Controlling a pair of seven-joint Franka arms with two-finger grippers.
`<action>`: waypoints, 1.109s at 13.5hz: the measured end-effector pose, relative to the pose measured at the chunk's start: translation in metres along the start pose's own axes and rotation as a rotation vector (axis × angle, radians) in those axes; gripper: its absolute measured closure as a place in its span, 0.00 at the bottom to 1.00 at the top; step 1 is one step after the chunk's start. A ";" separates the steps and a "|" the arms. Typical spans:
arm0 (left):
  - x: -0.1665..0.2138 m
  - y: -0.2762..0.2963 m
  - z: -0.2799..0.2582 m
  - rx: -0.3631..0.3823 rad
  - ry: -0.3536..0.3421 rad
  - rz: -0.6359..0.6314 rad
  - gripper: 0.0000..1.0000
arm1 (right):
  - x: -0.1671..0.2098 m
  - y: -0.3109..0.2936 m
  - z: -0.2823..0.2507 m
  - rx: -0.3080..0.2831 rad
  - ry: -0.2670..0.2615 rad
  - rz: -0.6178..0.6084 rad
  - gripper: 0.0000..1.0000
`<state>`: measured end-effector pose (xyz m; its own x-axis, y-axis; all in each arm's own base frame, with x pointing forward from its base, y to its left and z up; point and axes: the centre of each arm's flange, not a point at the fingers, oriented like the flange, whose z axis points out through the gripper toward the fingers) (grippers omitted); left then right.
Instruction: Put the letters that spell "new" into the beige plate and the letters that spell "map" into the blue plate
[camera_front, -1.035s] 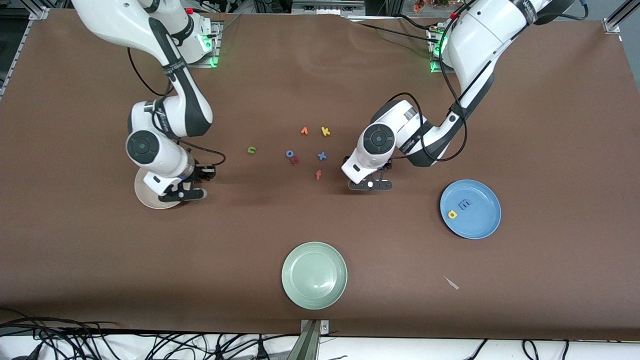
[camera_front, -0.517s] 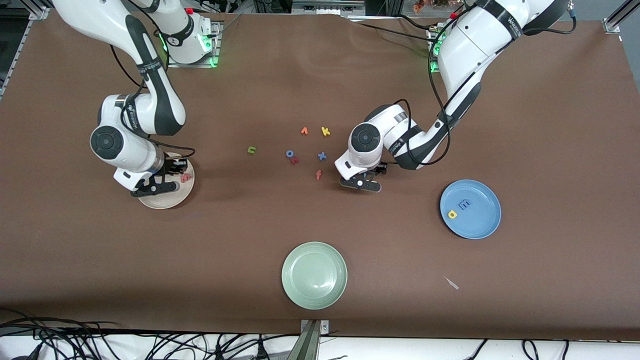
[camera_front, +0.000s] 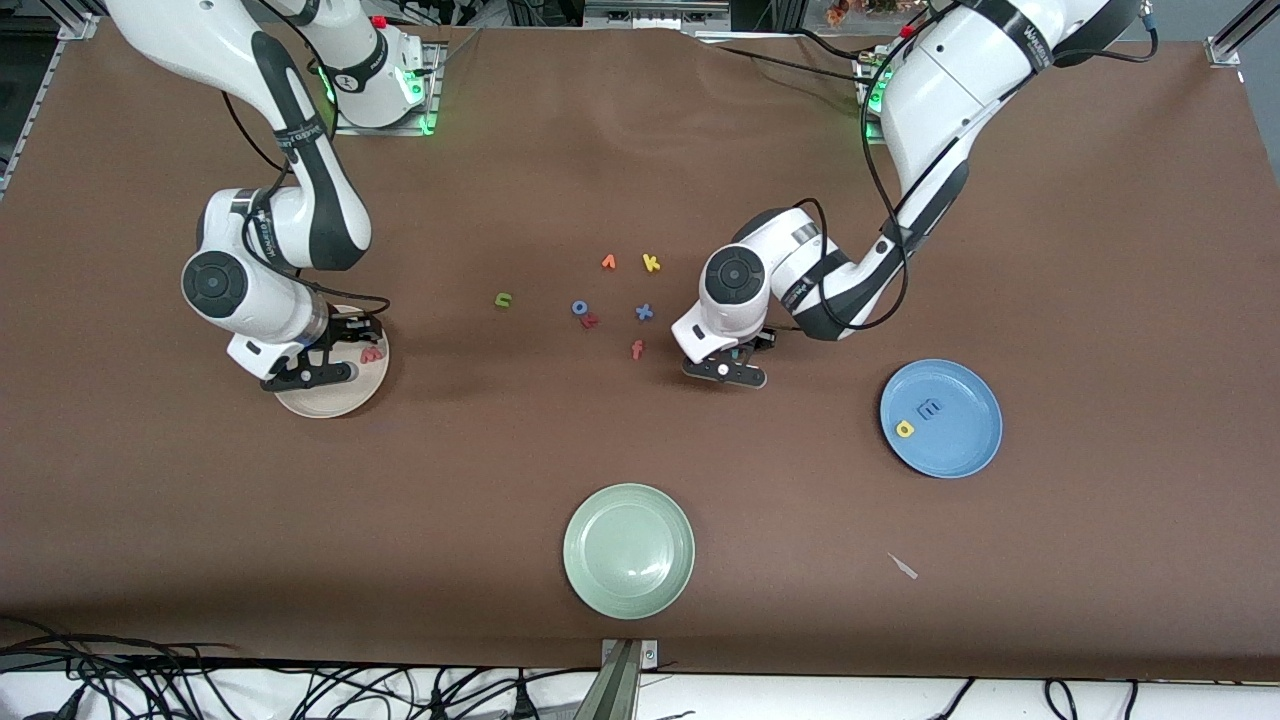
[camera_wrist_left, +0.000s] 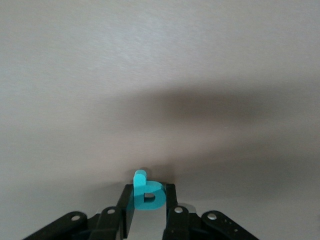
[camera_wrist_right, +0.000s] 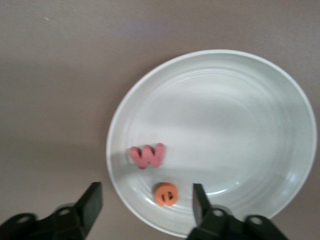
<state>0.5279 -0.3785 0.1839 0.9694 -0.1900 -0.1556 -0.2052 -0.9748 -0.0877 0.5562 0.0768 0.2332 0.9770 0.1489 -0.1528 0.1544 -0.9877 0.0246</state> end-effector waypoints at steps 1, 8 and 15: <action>0.004 -0.011 -0.008 0.018 -0.009 0.023 0.70 | 0.000 -0.011 -0.002 0.005 0.003 0.021 0.02; 0.041 -0.229 -0.067 0.055 -0.064 0.277 0.71 | -0.018 -0.135 -0.016 0.057 0.021 0.246 0.00; 0.053 -0.339 -0.034 -0.022 0.029 0.236 0.56 | -0.054 -0.184 0.018 0.101 0.072 0.416 0.00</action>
<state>0.6534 -0.0619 0.2390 0.8984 -0.4159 -0.1410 -0.4238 -0.9052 -0.0304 0.4719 0.2492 0.2188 0.9613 -0.2633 -0.0809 -0.2662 -0.9635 -0.0275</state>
